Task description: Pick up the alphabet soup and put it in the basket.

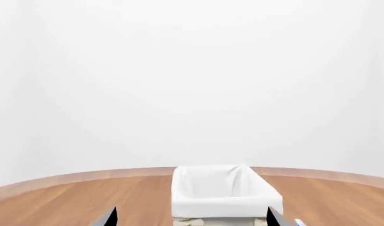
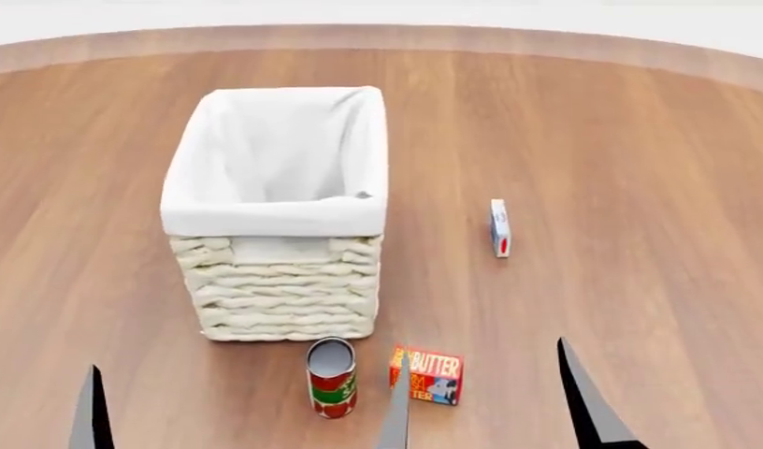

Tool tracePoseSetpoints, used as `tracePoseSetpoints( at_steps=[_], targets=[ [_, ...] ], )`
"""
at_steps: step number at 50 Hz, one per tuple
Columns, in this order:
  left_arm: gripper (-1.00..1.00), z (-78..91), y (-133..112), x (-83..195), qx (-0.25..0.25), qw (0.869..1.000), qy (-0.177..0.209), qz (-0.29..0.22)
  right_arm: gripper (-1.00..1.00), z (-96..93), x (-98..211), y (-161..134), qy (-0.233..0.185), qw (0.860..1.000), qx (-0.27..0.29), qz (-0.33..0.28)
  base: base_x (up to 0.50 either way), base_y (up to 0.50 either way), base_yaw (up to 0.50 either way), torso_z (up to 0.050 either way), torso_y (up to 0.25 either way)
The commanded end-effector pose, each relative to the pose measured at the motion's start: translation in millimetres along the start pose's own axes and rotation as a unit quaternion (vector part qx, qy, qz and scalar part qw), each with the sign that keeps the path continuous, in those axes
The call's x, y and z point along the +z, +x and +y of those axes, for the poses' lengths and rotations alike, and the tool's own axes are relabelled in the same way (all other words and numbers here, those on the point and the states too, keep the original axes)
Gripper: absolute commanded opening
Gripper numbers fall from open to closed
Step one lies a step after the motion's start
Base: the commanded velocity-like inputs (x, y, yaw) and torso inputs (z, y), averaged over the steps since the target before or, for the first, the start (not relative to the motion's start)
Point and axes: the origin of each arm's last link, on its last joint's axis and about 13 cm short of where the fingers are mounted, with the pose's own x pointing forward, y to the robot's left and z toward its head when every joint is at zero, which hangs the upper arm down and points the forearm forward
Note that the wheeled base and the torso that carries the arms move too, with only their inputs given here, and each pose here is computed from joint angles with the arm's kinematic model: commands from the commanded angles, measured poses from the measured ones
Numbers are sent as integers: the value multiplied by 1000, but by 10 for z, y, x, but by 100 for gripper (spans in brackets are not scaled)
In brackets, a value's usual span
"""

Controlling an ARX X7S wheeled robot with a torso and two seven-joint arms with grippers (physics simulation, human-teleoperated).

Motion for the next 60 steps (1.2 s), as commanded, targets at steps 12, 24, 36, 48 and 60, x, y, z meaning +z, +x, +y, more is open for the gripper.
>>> tracePoseSetpoints(
  at_steps=[12,24,36,48,60],
  targets=[
    [100,-8,-3,1,0,1000,2,2,100,2,-12,-8,1,1000,2,2,500,0,0,0,0],
    [100,-9,0,-12,0,1000,3,4,100,1,-14,-13,1,1000,-5,5,290,0,0,0,1],
    [100,-15,0,-16,-1,1000,2,6,100,-3,-23,-11,-3,1000,-6,8,0,484,0,0,0],
    [100,-17,0,-22,-1,1000,3,8,100,-9,-30,-6,-4,1000,-7,9,0,500,0,0,0],
    [100,-14,2,-25,1,1000,4,7,100,-10,-34,-2,5,1000,-8,11,0,458,0,0,0]
  ],
)
